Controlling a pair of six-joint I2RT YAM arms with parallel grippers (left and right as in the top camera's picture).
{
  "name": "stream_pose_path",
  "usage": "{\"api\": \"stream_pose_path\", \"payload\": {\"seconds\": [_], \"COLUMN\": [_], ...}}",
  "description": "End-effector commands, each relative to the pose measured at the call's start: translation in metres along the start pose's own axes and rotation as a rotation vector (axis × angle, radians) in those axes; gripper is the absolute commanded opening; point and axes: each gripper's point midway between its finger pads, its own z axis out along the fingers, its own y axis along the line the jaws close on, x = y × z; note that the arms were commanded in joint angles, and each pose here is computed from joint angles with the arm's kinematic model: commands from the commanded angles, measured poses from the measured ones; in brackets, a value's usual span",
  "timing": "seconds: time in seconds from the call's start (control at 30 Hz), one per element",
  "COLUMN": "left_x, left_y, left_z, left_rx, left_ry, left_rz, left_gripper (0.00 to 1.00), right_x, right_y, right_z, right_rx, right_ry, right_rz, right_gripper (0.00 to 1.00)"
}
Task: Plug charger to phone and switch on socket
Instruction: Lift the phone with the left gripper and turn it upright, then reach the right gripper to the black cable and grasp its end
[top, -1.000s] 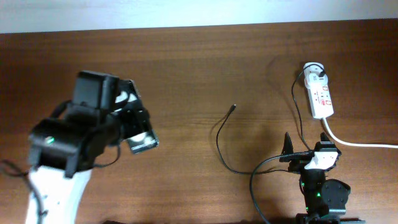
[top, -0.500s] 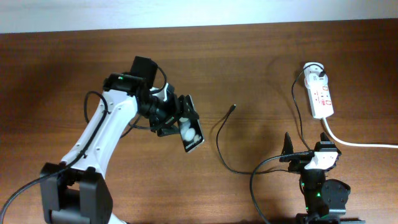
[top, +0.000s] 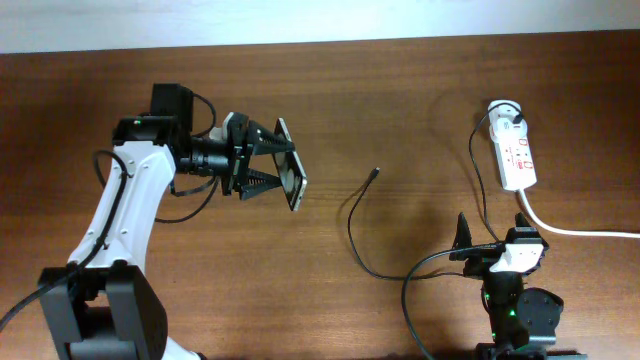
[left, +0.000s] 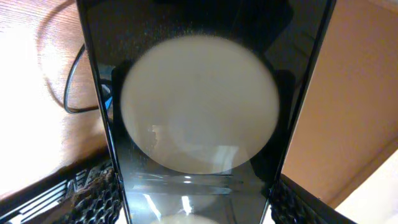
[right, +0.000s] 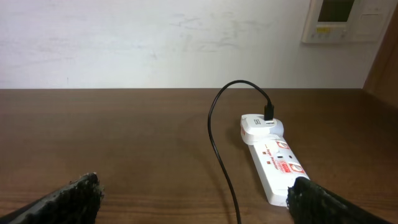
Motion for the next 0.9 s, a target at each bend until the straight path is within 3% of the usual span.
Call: {"api": "stream_pose_path", "payload": {"seconds": [0.0, 0.07, 0.13, 0.17, 0.33, 0.4, 0.6, 0.73, 0.87], "left_x": [0.005, 0.005, 0.004, 0.004, 0.004, 0.003, -0.001, -0.001, -0.001], "left_y": [-0.009, -0.009, -0.009, -0.009, -0.009, -0.008, -0.003, -0.003, -0.003], "left_z": [-0.002, -0.002, -0.002, -0.002, -0.002, -0.002, -0.002, -0.002, -0.002], "left_rx": [0.049, 0.049, 0.049, 0.049, 0.047, 0.040, 0.012, 0.013, 0.013], "left_ry": [0.027, 0.027, 0.024, 0.024, 0.022, 0.017, -0.003, -0.003, -0.003], "left_rz": [0.002, 0.002, 0.009, 0.009, 0.010, 0.010, 0.009, 0.008, 0.008], "left_gripper": [0.64, 0.64, 0.64, 0.64, 0.64, 0.65, 0.65, 0.65, 0.65], "right_x": [0.000, -0.001, -0.001, -0.002, 0.000, 0.000, -0.006, -0.042, -0.066], "right_y": [0.000, 0.010, 0.048, 0.072, 0.154, 0.156, 0.147, 0.143, 0.140], "right_z": [0.000, 0.000, -0.006, -0.015, -0.093, -0.098, -0.081, -0.083, -0.069], "right_rx": [0.003, -0.057, -0.280, -0.427, -1.041, -1.067, -0.976, -0.966, -0.926], "right_ry": [-0.010, -0.011, 0.032, 0.082, 0.426, 0.467, 0.382, 0.280, 0.289], "right_rz": [0.003, 0.042, 0.300, 0.441, 0.708, 0.744, 0.734, 0.691, 0.654], "right_gripper": [0.99, 0.99, 0.99, 0.99, 0.99, 0.99, 0.99, 0.99, 0.99]}}
